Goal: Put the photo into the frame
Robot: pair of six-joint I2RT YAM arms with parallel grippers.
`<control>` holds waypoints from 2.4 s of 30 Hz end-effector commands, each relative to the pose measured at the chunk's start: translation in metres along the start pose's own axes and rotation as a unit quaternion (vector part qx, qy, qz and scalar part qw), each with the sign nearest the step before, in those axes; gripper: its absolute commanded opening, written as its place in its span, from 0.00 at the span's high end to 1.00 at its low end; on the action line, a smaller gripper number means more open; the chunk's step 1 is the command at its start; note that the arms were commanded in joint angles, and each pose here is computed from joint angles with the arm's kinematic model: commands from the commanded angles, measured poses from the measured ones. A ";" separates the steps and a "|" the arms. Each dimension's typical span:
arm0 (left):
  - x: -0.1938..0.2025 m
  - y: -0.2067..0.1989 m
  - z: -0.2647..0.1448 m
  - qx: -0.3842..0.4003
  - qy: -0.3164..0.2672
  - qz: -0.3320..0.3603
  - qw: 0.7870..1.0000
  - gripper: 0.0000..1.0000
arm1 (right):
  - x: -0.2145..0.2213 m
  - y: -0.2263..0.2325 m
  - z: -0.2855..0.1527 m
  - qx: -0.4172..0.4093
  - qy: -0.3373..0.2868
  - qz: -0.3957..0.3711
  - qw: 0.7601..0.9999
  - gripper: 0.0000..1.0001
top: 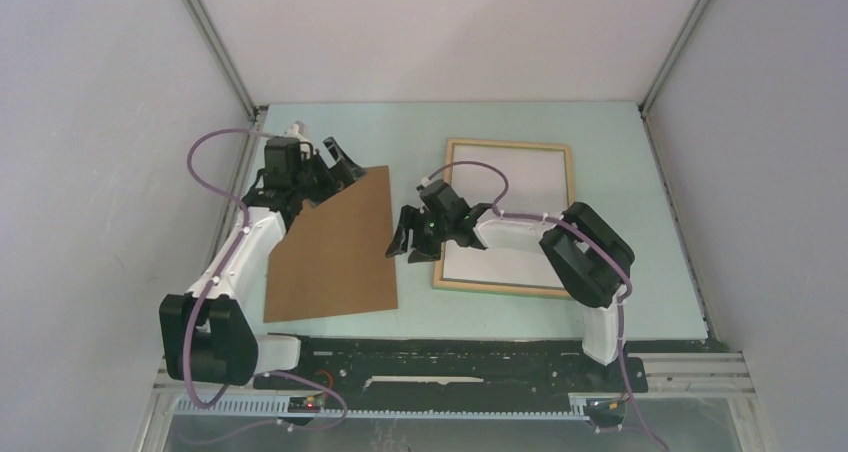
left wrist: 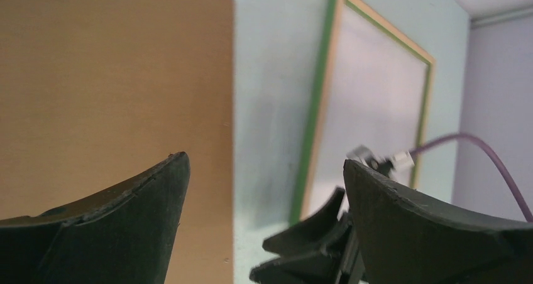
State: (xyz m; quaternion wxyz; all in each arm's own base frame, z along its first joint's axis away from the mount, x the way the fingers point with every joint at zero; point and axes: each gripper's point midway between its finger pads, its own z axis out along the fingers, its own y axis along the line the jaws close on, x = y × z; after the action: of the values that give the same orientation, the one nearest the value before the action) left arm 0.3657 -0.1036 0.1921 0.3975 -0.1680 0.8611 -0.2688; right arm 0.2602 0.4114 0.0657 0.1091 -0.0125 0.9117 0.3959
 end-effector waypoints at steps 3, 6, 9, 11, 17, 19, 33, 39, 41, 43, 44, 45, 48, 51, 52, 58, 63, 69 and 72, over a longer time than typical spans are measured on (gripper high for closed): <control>-0.052 0.054 -0.012 -0.102 -0.064 0.007 0.993 0.00 | 0.009 0.021 0.011 -0.028 -0.020 -0.017 0.999 0.29; -0.063 0.084 -0.027 -0.138 -0.070 -0.027 0.988 0.00 | 0.011 0.019 0.012 -0.026 -0.018 -0.025 0.999 0.29; -0.058 0.122 -0.043 -0.164 -0.073 -0.078 0.981 0.00 | 0.010 0.018 0.015 -0.031 -0.014 -0.024 0.999 0.29; -0.048 0.155 -0.055 -0.199 -0.081 -0.109 0.971 0.00 | 0.011 0.020 0.016 -0.040 -0.010 -0.028 0.999 0.29; -0.039 0.221 -0.075 -0.268 -0.130 -0.145 0.943 0.00 | 0.011 0.010 0.014 -0.045 0.015 -0.015 0.999 0.29; -0.038 0.241 -0.081 -0.305 -0.134 -0.145 0.932 0.00 | 0.010 0.007 0.013 -0.045 0.020 -0.011 0.999 0.30; -0.007 0.286 -0.046 -0.255 -0.038 -0.224 0.940 0.00 | -0.003 -0.003 0.018 -0.056 0.041 0.030 0.997 0.29; 0.014 0.274 -0.025 -0.198 -0.004 -0.276 0.940 0.00 | -0.003 -0.002 0.035 -0.009 0.072 0.025 0.997 0.31; 0.018 0.269 -0.021 -0.178 -0.002 -0.290 0.940 0.00 | 0.003 -0.005 0.042 0.005 0.098 0.029 0.995 0.32; 0.020 0.263 -0.017 -0.161 0.001 -0.297 0.941 0.00 | 0.003 -0.002 0.044 -0.003 0.104 0.031 0.994 0.32; 0.022 0.260 -0.015 -0.156 0.004 -0.297 0.942 0.00 | 0.002 -0.002 0.044 -0.006 0.103 0.034 0.994 0.32; 0.023 0.258 -0.014 -0.152 0.006 -0.297 0.943 0.00 | 0.002 -0.002 0.044 -0.010 0.103 0.035 0.994 0.32; 0.027 0.249 -0.009 -0.138 0.014 -0.298 0.944 0.00 | 0.002 0.002 0.042 -0.025 0.106 0.037 0.993 0.32; 0.031 0.240 -0.001 -0.116 0.020 -0.307 0.944 0.00 | 0.000 0.008 0.041 -0.043 0.105 0.037 0.993 0.32; 0.033 0.238 0.002 -0.109 0.023 -0.311 0.944 0.00 | -0.003 0.013 0.040 -0.057 0.103 0.037 0.992 0.32; 0.043 0.222 0.013 -0.080 0.040 -0.324 0.942 0.00 | -0.023 0.041 0.030 -0.130 0.077 0.050 0.987 0.34; 0.046 0.206 0.019 -0.053 0.049 -0.324 0.943 0.01 | -0.029 0.060 0.013 -0.150 0.065 0.033 0.986 0.34; 0.051 0.188 0.029 -0.016 0.059 -0.330 0.942 0.01 | -0.034 0.071 -0.013 -0.142 0.039 0.016 0.989 0.34; 0.055 0.178 0.034 -0.002 0.068 -0.327 0.943 0.01 | -0.037 0.070 -0.026 -0.137 0.023 0.014 0.990 0.34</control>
State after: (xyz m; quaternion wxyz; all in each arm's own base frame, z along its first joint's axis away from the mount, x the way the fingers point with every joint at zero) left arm 0.3743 0.0691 0.0512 0.3529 -0.4174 0.7823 -0.2987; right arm 0.2667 0.4265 0.0568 -0.0125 0.0162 0.8946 0.4465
